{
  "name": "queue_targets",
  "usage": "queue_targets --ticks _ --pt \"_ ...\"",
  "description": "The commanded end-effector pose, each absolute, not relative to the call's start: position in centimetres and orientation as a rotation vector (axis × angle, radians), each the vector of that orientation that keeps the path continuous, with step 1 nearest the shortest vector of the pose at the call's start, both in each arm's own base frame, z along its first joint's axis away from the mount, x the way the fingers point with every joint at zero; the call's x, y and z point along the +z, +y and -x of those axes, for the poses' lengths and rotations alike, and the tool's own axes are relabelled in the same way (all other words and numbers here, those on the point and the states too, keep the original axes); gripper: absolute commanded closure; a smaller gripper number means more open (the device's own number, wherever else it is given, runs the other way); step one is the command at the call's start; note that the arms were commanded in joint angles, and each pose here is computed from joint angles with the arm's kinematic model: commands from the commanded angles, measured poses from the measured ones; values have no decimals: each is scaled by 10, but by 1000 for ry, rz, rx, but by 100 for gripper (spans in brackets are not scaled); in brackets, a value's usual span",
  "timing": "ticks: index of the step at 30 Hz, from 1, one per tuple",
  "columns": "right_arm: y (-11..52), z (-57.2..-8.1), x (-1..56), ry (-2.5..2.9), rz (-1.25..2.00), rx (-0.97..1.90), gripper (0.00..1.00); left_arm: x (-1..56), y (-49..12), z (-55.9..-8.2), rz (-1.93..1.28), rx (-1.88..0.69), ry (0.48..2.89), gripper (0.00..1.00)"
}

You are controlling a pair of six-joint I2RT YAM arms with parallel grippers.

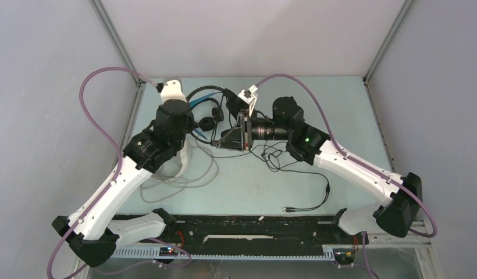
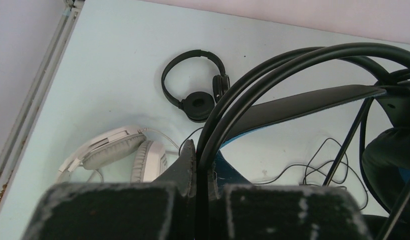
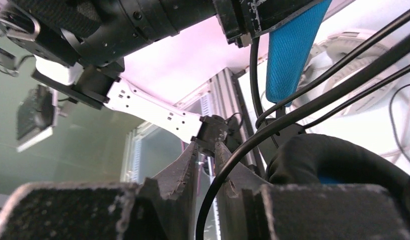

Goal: Wrap the headphones
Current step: Wrap the headphones cable around the headphones.

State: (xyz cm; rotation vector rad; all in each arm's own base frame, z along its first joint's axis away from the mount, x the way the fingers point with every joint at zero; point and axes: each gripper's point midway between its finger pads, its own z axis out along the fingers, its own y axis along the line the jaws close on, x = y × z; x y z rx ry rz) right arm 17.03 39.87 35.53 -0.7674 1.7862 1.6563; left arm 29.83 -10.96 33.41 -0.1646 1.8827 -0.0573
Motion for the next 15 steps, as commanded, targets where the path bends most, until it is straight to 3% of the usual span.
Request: queue_targets --ticks 1,7,15 --pt "399 -167 380 1643 809 1506 79 391 -131 -309 387 -350 1705 100" --pt "395 -189 383 1673 671 1412 91 388 -126 -311 455 -341 1691 100" --pt "407 -187 376 1643 723 1403 89 389 -130 -309 517 -406 1697 100"
